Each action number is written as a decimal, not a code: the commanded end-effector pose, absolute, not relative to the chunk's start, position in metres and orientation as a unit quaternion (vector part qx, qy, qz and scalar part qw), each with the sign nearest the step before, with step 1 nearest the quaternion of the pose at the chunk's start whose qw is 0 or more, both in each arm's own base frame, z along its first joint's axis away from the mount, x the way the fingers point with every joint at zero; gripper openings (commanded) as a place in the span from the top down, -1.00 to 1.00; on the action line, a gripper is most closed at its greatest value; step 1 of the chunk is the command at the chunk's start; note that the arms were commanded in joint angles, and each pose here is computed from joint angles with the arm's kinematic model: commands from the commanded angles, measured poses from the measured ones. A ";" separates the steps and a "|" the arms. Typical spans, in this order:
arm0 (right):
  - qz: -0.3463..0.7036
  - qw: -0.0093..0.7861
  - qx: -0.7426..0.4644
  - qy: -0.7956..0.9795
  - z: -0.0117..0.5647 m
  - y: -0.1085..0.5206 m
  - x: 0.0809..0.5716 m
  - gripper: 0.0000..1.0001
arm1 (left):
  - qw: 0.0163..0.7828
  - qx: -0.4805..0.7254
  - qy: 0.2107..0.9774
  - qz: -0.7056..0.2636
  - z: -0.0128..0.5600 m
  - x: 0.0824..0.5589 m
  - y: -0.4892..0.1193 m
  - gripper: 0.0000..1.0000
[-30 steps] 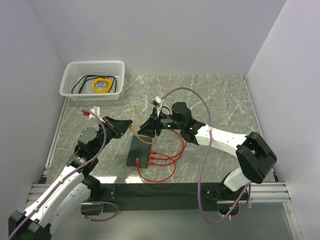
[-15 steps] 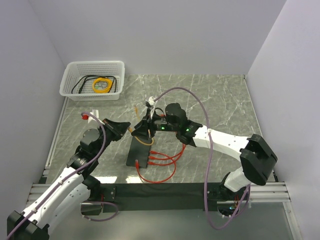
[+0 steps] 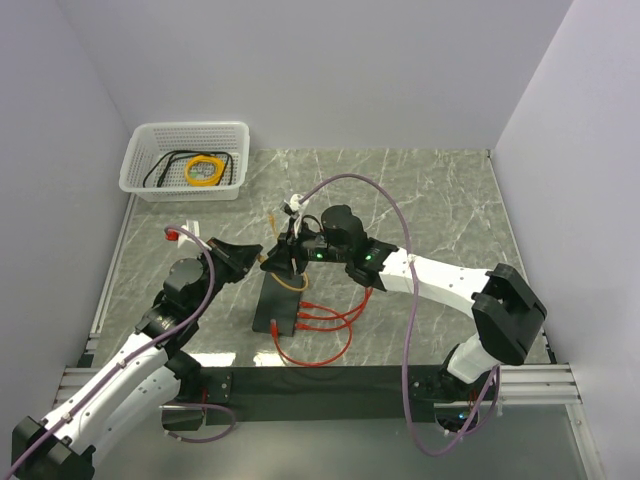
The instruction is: Insert the plug into the switch port
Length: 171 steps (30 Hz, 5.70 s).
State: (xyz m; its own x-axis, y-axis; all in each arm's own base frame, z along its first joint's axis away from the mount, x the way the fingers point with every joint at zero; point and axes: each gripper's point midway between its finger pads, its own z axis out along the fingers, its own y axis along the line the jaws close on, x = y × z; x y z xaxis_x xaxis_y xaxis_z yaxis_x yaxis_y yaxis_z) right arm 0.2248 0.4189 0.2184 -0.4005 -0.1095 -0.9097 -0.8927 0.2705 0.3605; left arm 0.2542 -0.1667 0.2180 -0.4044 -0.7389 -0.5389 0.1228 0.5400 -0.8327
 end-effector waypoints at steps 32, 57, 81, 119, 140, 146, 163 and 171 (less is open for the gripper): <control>0.449 0.444 -0.361 0.686 0.230 0.431 0.243 1.00 | 0.524 -0.207 0.700 -0.439 0.240 0.251 -0.166 0.34; 0.053 0.550 -0.315 0.771 0.216 0.318 0.356 1.00 | 0.512 -0.218 0.735 -0.388 0.201 0.242 -0.150 -0.51; 0.080 0.322 -0.299 0.894 0.021 0.309 0.265 1.00 | 0.452 -0.223 0.792 -0.346 0.126 0.259 -0.153 -0.57; 0.222 0.323 -0.339 0.855 0.041 0.346 0.207 1.00 | 0.393 -0.176 0.830 -0.355 0.062 0.269 -0.182 -0.35; 0.182 0.318 -0.356 0.860 0.038 0.340 0.198 1.00 | 0.390 -0.172 0.836 -0.346 0.055 0.269 -0.181 -0.32; 0.191 0.334 -0.373 0.844 0.049 0.353 0.197 1.00 | 0.387 -0.170 0.838 -0.345 0.051 0.267 -0.180 -0.30; 0.211 0.346 -0.391 0.826 0.065 0.378 0.202 1.00 | 0.377 -0.169 0.843 -0.345 0.041 0.259 -0.179 -0.28; 0.229 0.340 -0.412 0.814 0.058 0.386 0.196 1.00 | 0.379 -0.162 0.843 -0.346 0.041 0.258 -0.179 -0.27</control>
State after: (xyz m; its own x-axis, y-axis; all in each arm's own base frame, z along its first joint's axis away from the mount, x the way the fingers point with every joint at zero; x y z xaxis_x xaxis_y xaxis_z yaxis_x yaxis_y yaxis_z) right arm 0.1894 0.3427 0.0243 -0.5038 -0.5941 -0.6271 -0.7849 0.6180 0.0451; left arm 0.2627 -0.1741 0.0392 -0.6442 -0.5573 -0.5239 -0.0526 0.7156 -0.6965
